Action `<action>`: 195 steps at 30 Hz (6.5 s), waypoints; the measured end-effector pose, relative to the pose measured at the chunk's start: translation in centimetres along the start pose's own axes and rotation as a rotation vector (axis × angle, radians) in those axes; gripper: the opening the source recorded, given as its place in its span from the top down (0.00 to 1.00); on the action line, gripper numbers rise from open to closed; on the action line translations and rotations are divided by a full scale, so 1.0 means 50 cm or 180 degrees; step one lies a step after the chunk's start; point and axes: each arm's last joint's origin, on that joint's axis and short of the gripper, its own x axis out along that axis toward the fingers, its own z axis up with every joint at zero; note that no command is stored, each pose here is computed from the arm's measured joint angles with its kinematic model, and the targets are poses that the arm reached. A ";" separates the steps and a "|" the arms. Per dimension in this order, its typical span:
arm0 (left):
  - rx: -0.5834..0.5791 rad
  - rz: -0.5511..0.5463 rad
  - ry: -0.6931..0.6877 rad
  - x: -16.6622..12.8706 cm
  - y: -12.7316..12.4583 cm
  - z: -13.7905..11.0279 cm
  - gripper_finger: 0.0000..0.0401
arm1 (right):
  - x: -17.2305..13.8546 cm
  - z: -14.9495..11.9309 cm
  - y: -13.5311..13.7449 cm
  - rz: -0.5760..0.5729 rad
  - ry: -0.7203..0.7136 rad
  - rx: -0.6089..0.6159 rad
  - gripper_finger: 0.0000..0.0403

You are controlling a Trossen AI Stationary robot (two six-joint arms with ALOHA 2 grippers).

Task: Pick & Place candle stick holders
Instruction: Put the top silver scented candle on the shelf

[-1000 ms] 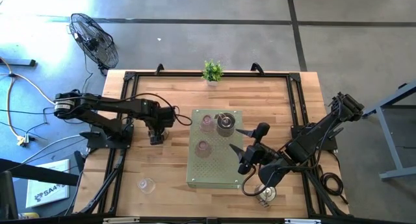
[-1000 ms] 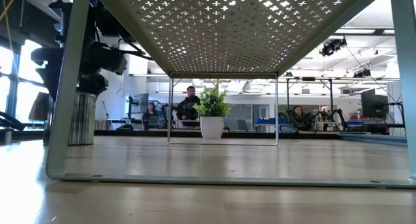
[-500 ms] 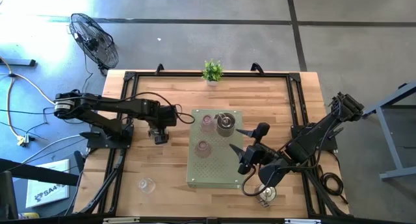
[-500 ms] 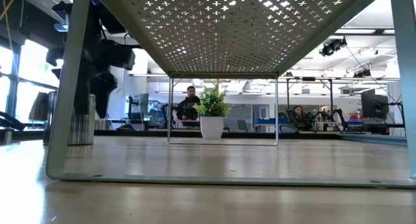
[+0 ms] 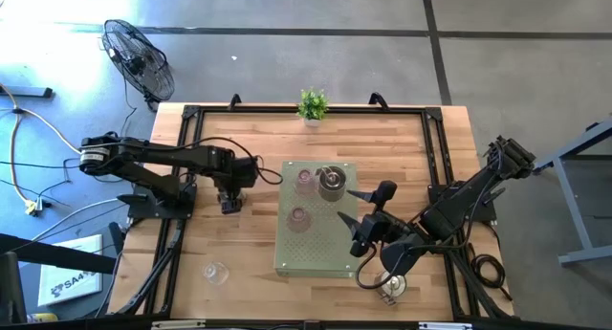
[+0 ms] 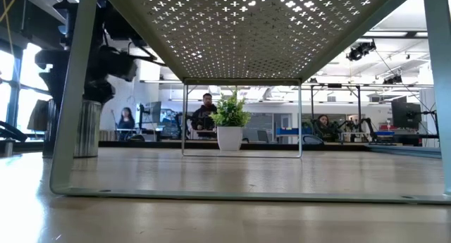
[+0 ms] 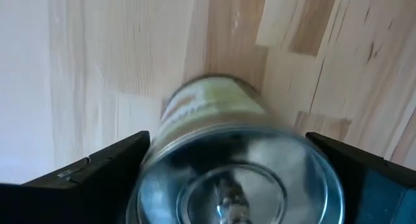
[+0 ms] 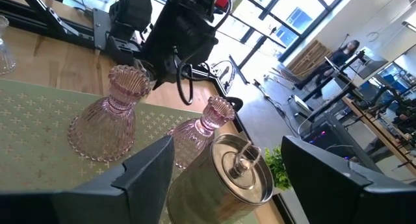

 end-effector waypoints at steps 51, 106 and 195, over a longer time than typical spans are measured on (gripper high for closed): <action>-0.0187 0.0082 -0.0009 0.000 0.001 0.000 0.05 | 0.000 -0.001 0.001 0.0054 0.0009 -0.0008 0.31; -0.0186 0.0505 0.0005 -0.161 -0.060 0.026 0.13 | 0.012 0.011 0.015 0.1196 -0.0018 -0.0044 0.31; -0.0040 0.0396 -0.0644 -0.316 -0.127 0.032 0.14 | 0.024 0.026 0.018 0.1970 -0.0085 0.0373 0.03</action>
